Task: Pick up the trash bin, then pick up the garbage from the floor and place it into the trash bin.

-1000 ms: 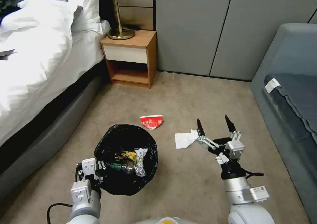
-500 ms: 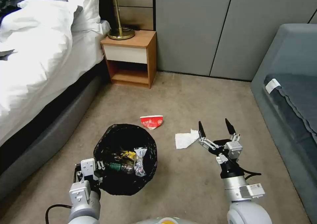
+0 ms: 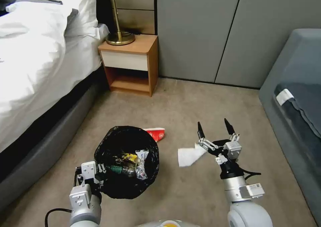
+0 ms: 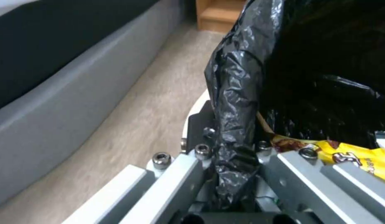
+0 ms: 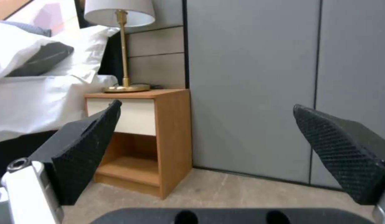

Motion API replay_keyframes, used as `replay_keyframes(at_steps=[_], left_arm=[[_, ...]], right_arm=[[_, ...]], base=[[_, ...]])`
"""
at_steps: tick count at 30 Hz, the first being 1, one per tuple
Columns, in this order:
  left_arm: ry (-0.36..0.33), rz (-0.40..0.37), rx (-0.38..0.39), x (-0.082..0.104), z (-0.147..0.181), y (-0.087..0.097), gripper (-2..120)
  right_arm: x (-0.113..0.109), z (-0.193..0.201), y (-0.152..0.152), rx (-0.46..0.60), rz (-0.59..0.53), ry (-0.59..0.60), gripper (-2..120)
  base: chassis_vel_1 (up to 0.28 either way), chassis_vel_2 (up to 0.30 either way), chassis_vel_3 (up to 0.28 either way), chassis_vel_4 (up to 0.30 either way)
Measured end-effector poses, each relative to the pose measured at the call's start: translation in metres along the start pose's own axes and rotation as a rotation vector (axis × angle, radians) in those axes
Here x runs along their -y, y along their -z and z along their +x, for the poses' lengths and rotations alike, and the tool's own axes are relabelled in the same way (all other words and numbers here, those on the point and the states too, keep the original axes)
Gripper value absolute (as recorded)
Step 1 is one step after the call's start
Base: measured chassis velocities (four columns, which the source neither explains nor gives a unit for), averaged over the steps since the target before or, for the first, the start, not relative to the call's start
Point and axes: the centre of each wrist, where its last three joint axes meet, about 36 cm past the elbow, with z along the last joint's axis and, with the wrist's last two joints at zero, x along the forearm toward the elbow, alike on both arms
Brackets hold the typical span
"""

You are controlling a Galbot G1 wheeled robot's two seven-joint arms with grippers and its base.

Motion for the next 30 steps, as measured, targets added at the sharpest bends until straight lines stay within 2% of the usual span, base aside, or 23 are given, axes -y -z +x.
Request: replay_keyframes(at_steps=[8, 15, 18, 19, 22, 23, 27, 28, 30], left_arm=[[0.0, 0.0, 0.002, 0.0, 0.001, 0.0, 1], [0.001, 0.0, 0.003, 0.0, 0.0, 0.0, 1], [0.001, -0.001, 0.003, 0.0, 0.0, 0.0, 1], [0.001, -0.001, 0.003, 0.0, 0.0, 0.0, 1], [0.001, -0.001, 0.003, 0.0, 0.0, 0.0, 1], [0.001, -0.001, 0.003, 0.0, 0.0, 0.0, 1], [-0.001, -0.002, 0.002, -0.001, 0.0, 0.0, 1], [-0.001, -0.002, 0.002, -0.001, 0.0, 0.0, 1], [-0.002, -0.002, 0.003, -0.001, 0.0, 0.0, 1]], right_arm=[[0.002, -0.006, -0.001, 0.027, 0.012, 0.026, 100], [0.002, -0.006, -0.002, 0.007, 0.011, 0.035, 100], [-0.002, -0.004, 0.002, -0.114, -0.067, 0.027, 100], [-0.002, -0.004, 0.002, -0.114, -0.067, 0.027, 100], [-0.003, -0.005, 0.002, -0.264, -0.112, 0.007, 100], [-0.003, -0.005, 0.002, -0.264, -0.112, 0.007, 100], [-0.007, 0.002, -0.007, -0.514, -0.12, 0.019, 100], [-0.007, 0.002, -0.007, -0.514, -0.12, 0.019, 100], [-0.006, 0.008, -0.015, -0.629, -0.113, 0.026, 100]], base=[[-0.243, 0.249, 0.235, -0.264], [-0.026, 0.005, 0.011, -0.018], [0.069, -0.061, -0.06, 0.045], [0.061, -0.031, -0.058, 0.041], [0.0, 0.0, 0.0, 0.0], [0.0, 0.0, 0.0, 0.0], [0.0, 0.0, 0.0, 0.0], [0.0, 0.0, 0.0, 0.0], [0.0, 0.0, 0.0, 0.0]])
